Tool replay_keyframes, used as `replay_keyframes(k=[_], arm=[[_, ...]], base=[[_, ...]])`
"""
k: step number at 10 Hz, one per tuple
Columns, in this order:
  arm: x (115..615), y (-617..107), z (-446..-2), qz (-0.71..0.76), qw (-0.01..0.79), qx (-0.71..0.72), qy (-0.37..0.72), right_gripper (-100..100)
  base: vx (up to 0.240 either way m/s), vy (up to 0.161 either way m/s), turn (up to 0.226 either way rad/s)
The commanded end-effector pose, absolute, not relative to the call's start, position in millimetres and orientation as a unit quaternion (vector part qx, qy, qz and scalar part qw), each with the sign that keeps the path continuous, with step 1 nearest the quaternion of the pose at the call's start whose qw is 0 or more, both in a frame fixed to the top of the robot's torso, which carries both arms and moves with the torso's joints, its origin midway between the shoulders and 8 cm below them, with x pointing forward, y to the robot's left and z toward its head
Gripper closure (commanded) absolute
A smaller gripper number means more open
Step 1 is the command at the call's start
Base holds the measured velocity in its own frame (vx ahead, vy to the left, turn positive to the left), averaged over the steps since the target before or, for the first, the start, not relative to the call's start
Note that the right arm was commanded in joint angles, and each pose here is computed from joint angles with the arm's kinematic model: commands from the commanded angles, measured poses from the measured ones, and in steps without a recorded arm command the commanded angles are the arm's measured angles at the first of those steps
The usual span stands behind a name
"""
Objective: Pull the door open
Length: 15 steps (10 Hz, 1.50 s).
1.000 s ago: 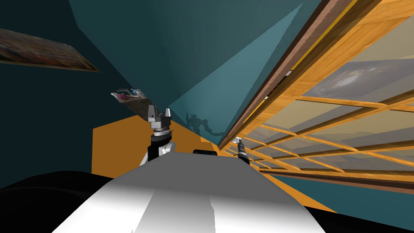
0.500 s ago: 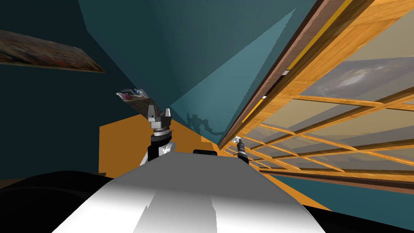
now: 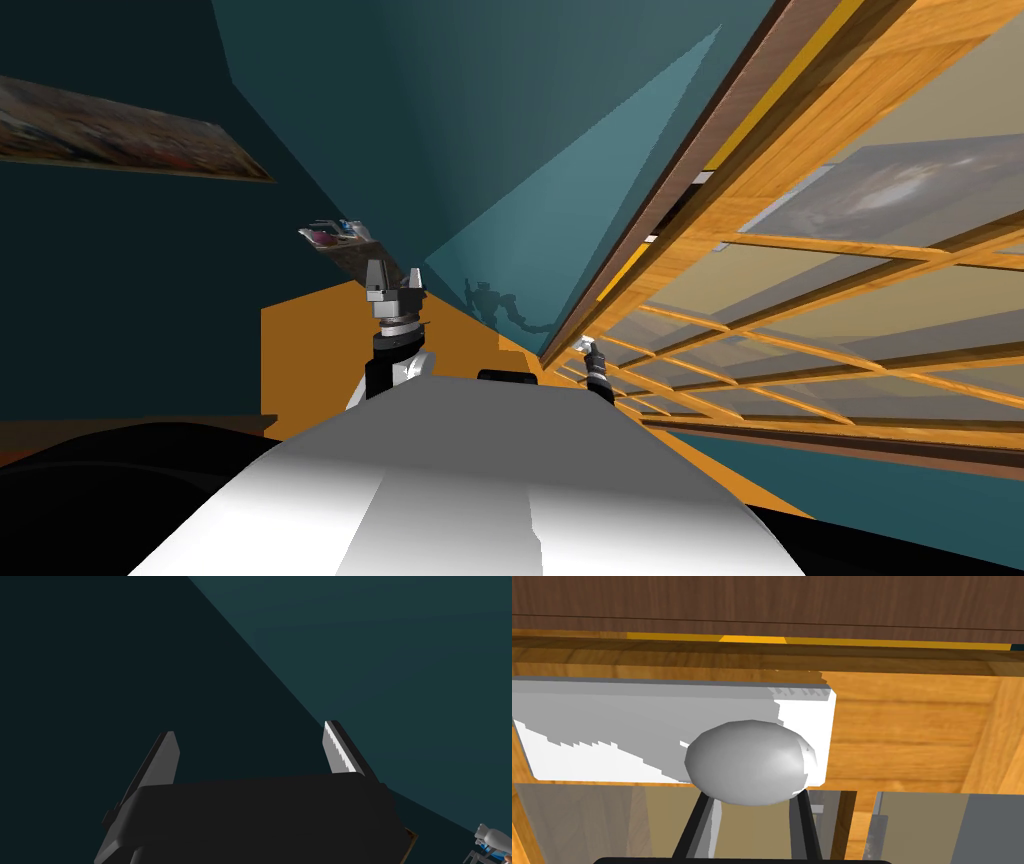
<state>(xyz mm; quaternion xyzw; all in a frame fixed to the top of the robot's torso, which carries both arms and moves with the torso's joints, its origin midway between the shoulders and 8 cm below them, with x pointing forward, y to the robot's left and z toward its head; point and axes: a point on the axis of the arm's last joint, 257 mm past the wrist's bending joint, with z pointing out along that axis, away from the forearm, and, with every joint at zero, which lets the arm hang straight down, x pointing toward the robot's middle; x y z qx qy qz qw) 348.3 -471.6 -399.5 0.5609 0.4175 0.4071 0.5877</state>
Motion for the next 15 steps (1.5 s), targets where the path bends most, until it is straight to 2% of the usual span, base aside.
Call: replay_keyframes(k=[1, 2, 3, 15], arm=[[352, -468, -400, 0.425, 0.575, 0.573, 0.401, 100], [352, -468, -400, 0.427, 0.573, 0.574, 0.398, 100], [352, -469, -400, 0.436, 0.566, 0.585, 0.384, -100], [369, -451, -399, 0.540, 0.473, 0.655, 0.234, -100]], base=[[-0.050, -0.019, 0.025], [-0.039, -0.019, 0.023], [-0.043, -0.015, 0.031], [-0.060, -0.009, 0.028]])
